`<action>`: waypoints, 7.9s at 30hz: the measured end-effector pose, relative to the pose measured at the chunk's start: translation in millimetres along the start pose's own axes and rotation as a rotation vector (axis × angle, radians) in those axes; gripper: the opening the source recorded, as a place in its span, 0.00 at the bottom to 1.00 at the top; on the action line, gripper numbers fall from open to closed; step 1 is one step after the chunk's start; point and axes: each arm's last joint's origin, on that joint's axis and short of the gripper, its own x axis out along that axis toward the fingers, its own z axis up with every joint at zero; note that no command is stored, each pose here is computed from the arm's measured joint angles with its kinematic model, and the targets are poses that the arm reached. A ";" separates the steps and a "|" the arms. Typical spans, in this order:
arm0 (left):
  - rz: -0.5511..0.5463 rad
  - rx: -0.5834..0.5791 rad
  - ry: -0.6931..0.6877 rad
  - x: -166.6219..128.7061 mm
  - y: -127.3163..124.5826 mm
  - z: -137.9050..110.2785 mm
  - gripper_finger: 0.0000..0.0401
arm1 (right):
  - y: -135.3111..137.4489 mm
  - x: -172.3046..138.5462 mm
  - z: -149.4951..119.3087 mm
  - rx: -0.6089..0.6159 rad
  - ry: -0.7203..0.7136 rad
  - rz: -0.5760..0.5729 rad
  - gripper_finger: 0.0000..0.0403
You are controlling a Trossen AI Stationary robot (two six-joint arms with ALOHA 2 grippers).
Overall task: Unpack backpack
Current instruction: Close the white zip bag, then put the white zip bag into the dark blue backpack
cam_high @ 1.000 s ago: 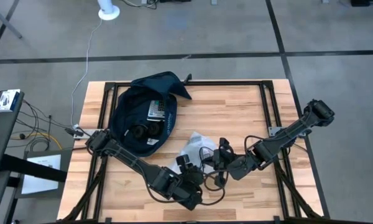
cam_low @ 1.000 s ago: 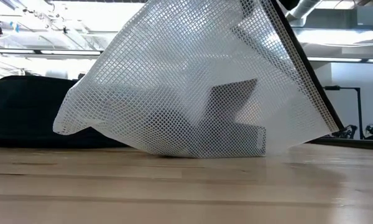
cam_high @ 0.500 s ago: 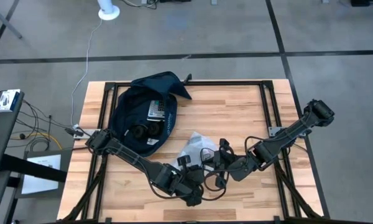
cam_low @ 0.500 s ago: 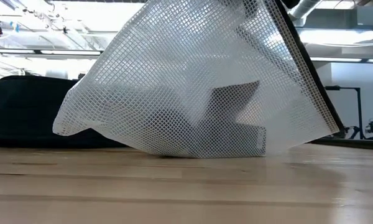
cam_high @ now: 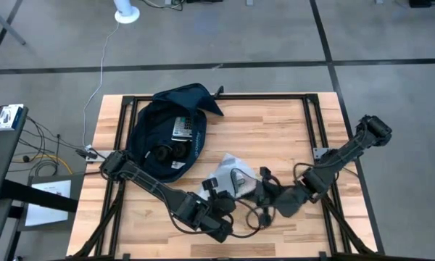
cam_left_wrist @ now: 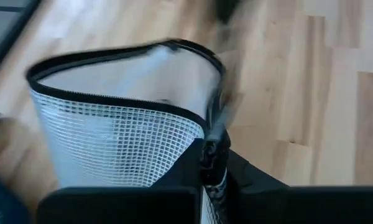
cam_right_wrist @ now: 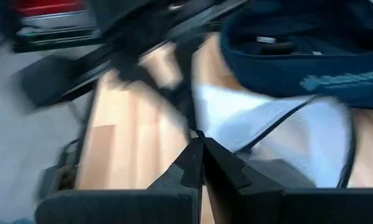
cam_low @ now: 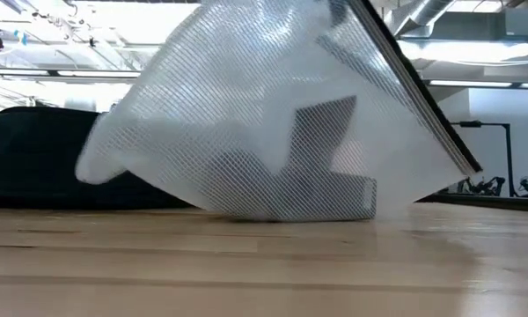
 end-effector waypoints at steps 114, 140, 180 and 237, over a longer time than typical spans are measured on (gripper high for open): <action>0.095 0.023 0.013 -101.4 48.3 -15.9 0.00 | 6.5 -117.8 -68.9 0.296 0.468 -0.143 0.00; 0.050 -0.205 -0.096 -76.3 58.6 17.7 0.00 | 39.3 -18.6 -38.4 -0.190 0.090 -0.001 0.57; 0.134 -0.192 -0.111 -49.6 76.8 32.9 0.00 | 10.1 86.1 -40.9 0.103 0.158 -0.269 0.56; -0.029 -0.285 0.125 -154.4 39.1 -39.3 0.48 | 0.4 -33.4 12.2 -0.440 0.155 -0.069 0.00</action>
